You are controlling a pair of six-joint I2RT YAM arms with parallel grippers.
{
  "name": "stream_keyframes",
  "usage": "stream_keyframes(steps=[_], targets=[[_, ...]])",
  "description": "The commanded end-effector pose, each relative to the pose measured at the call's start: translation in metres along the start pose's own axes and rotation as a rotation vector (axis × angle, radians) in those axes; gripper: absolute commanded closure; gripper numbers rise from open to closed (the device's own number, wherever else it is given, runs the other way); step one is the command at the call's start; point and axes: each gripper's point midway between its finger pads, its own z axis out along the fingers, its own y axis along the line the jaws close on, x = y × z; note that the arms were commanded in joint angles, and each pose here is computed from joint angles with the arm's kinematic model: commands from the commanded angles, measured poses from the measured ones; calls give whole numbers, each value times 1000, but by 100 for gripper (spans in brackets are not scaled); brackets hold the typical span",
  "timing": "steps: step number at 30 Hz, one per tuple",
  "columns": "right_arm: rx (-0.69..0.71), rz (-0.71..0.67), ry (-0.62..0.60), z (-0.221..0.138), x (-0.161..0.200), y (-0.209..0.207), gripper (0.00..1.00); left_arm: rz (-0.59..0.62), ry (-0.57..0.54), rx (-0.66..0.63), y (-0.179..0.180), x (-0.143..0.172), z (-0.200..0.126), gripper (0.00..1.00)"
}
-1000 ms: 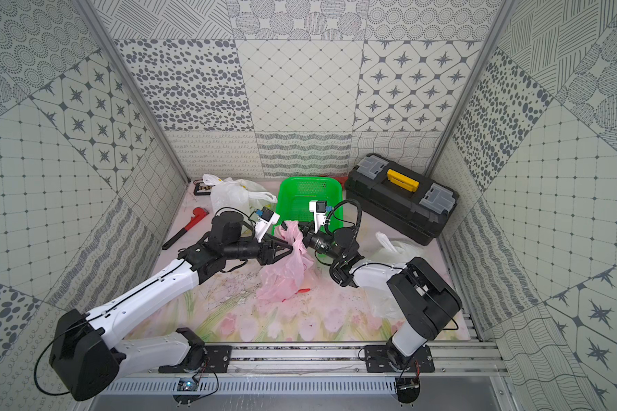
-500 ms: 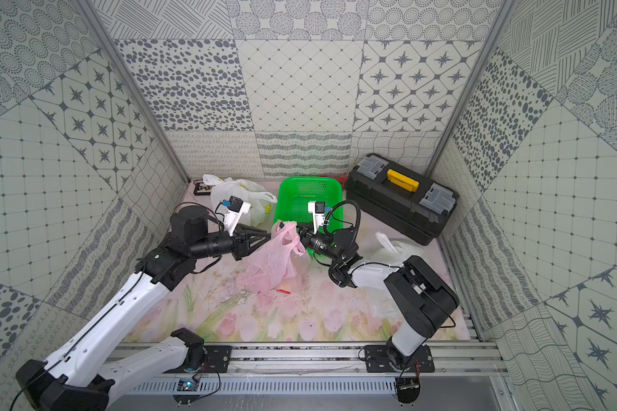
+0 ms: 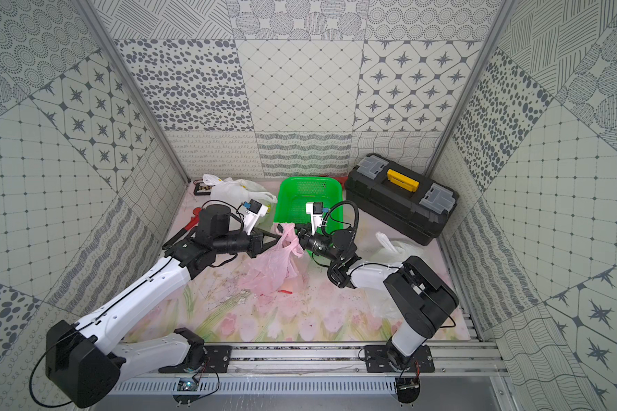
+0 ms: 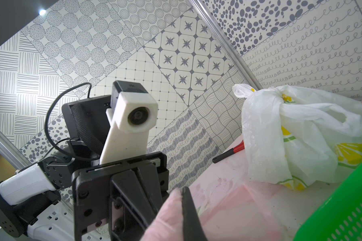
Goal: Place the pears into plastic bags & tie knots
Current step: Tie the plastic bag at the center of the board.
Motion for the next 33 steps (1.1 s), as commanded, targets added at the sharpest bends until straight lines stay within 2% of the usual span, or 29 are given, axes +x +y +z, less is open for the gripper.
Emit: stream_keyframes(steps=[1, 2, 3, 6, 7, 9, 14, 22, 26, 33], targets=[[-68, -29, -62, 5, -18, 18, 100, 41, -38, 49, -13, -10, 13, 92], [-65, -28, -61, 5, -17, 17, 100, 44, -27, 39, -13, -7, 14, 85], [-64, -26, -60, 5, -16, 17, 100, 46, -15, 18, -10, -5, 15, 83], [-65, -23, -57, 4, -16, 17, 100, 72, -2, -119, 7, -4, 6, 83], [-63, -22, -55, 4, -15, 17, 100, 86, -6, -165, 12, -6, 1, 81], [-62, -19, -49, 5, -14, 16, 100, 119, -31, -261, 21, -14, -11, 68], [-62, -10, -44, 6, -13, 15, 100, 204, -75, -384, 24, -30, -30, 58], [-71, -1, -33, 9, -10, 17, 100, 276, -52, -410, 22, -34, -31, 59], [-69, 0, -34, 9, -11, 17, 100, 263, -3, -345, 16, -25, -20, 60], [-64, 5, -31, 9, -10, 15, 100, 219, -3, -255, 3, -17, -14, 62]])
